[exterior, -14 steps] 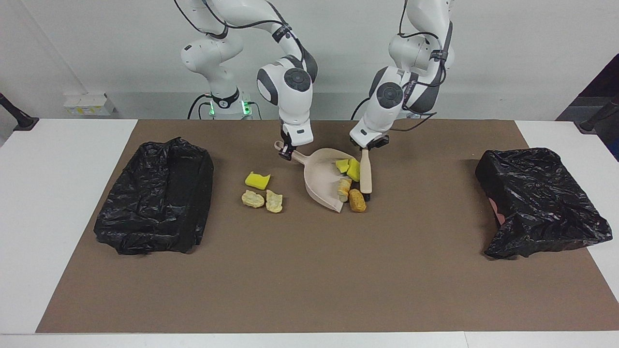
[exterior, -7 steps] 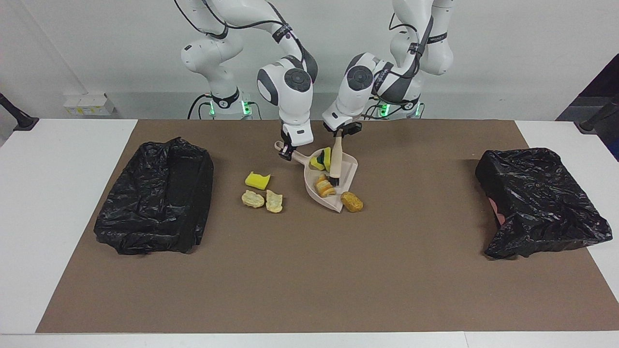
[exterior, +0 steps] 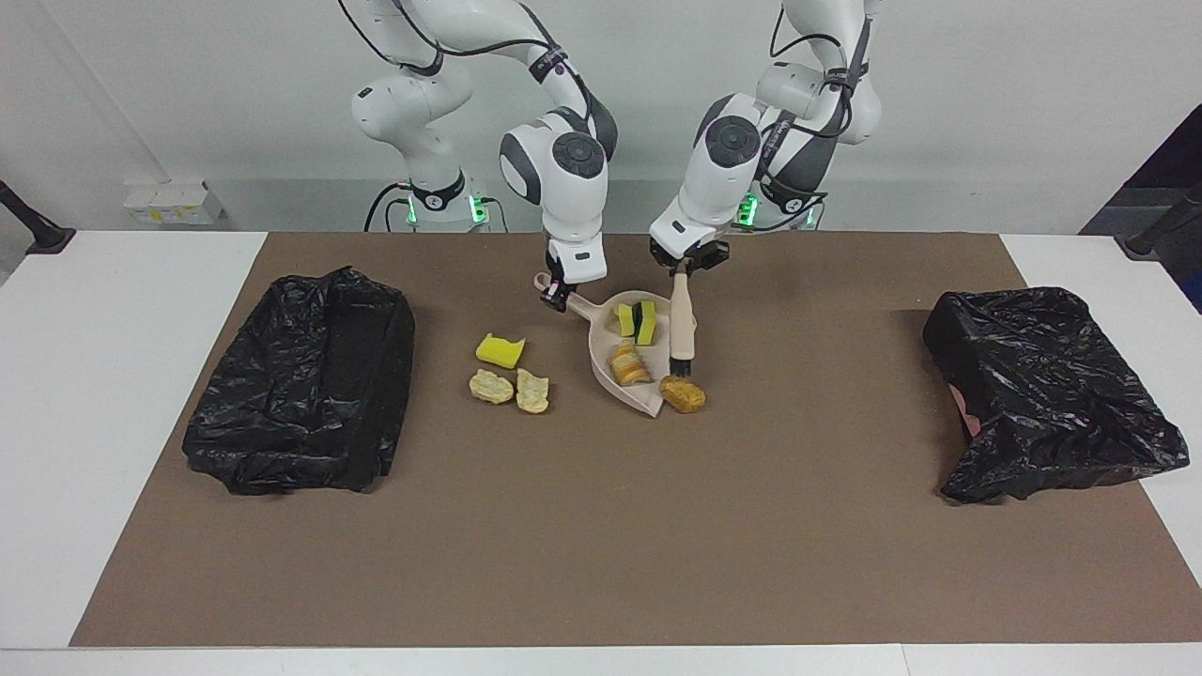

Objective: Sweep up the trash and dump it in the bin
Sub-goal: 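Sweep the scraps into the dustpan with the left gripper's brush, then carry the loaded dustpan to the nearby black bag with the right gripper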

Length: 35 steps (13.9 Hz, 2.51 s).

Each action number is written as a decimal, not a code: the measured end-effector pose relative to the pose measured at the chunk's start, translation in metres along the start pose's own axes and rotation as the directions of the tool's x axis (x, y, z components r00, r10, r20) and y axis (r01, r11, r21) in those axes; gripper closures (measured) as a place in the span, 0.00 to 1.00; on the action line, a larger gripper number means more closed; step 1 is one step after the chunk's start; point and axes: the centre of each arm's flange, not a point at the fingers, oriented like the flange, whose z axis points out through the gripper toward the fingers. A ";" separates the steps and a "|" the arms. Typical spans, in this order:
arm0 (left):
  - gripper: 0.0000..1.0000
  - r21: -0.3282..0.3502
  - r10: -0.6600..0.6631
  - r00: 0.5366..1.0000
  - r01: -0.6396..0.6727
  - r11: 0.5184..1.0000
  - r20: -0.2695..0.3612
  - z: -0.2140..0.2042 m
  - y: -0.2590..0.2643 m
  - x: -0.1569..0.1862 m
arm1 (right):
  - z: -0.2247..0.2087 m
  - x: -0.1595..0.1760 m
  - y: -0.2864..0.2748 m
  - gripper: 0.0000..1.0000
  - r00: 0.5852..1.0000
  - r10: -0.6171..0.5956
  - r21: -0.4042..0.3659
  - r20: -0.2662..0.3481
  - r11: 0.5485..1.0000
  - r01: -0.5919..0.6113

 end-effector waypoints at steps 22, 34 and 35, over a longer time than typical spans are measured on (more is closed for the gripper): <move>0.73 0.082 -0.117 0.989 0.110 0.991 0.088 0.034 0.013 0.033 | -0.040 -0.024 0.030 0.67 0.997 0.079 0.006 -0.025 0.997 -0.079; 0.73 -0.066 -0.251 0.967 0.253 0.965 0.037 0.082 0.082 -0.064 | -0.162 -0.350 0.260 0.67 0.996 0.085 0.002 -0.023 0.996 -0.085; 0.73 -0.076 -0.251 0.967 0.253 0.964 0.039 0.081 0.081 -0.068 | -0.160 -0.367 0.267 0.67 0.998 0.054 -0.021 0.032 0.998 -0.054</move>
